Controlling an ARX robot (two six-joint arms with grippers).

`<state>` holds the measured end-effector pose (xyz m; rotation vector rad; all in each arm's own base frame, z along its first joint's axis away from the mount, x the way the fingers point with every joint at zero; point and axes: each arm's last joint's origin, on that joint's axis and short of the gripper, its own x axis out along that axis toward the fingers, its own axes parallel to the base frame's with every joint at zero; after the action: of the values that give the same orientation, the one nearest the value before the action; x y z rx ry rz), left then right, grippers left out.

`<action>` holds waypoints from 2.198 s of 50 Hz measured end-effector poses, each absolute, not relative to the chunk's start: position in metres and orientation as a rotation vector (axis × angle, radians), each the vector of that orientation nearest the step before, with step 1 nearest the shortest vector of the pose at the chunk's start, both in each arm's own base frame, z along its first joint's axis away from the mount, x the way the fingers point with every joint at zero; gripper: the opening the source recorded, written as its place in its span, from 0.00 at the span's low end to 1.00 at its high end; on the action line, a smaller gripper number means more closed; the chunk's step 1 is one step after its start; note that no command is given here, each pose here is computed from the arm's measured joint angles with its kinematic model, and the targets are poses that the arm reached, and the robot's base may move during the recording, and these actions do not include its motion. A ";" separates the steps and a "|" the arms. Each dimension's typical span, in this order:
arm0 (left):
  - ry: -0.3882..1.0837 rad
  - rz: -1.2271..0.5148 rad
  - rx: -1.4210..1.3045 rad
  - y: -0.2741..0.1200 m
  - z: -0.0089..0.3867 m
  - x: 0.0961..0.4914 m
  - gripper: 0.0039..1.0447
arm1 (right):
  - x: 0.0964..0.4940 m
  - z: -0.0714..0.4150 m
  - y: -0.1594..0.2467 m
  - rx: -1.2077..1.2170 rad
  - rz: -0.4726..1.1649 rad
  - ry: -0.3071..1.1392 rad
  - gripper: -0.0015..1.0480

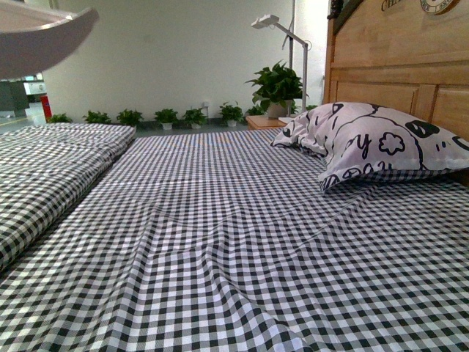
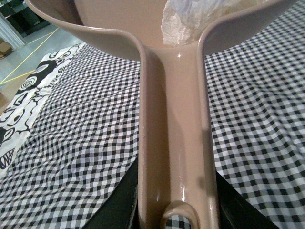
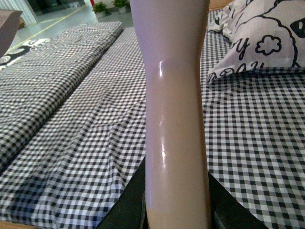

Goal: Clean up trash

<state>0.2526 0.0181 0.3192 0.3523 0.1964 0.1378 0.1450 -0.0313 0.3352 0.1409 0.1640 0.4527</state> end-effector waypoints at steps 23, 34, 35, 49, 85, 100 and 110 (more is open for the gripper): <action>0.114 0.097 0.282 -0.017 0.319 0.164 0.24 | 0.100 0.352 0.006 0.326 0.512 0.126 0.17; 0.074 0.165 0.255 -0.019 0.318 0.138 0.24 | 0.101 0.354 0.003 0.415 0.450 0.113 0.17; 0.072 0.170 0.251 -0.020 0.318 0.136 0.24 | 0.101 0.355 0.003 0.419 0.445 0.112 0.17; 0.061 0.171 0.195 -0.024 0.311 0.124 0.24 | 0.099 0.357 0.000 0.420 0.402 0.109 0.17; 0.061 0.172 0.188 -0.024 0.311 0.124 0.24 | 0.100 0.357 0.000 0.418 0.402 0.109 0.17; 0.061 0.172 0.188 -0.024 0.311 0.124 0.24 | 0.100 0.357 0.000 0.418 0.402 0.109 0.17; 0.061 0.172 0.187 -0.024 0.311 0.124 0.24 | 0.100 0.357 0.000 0.418 0.402 0.109 0.17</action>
<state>0.1236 -0.0243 0.3105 0.1873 0.0612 0.1715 0.0996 0.0002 0.3567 0.4177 0.1095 0.4019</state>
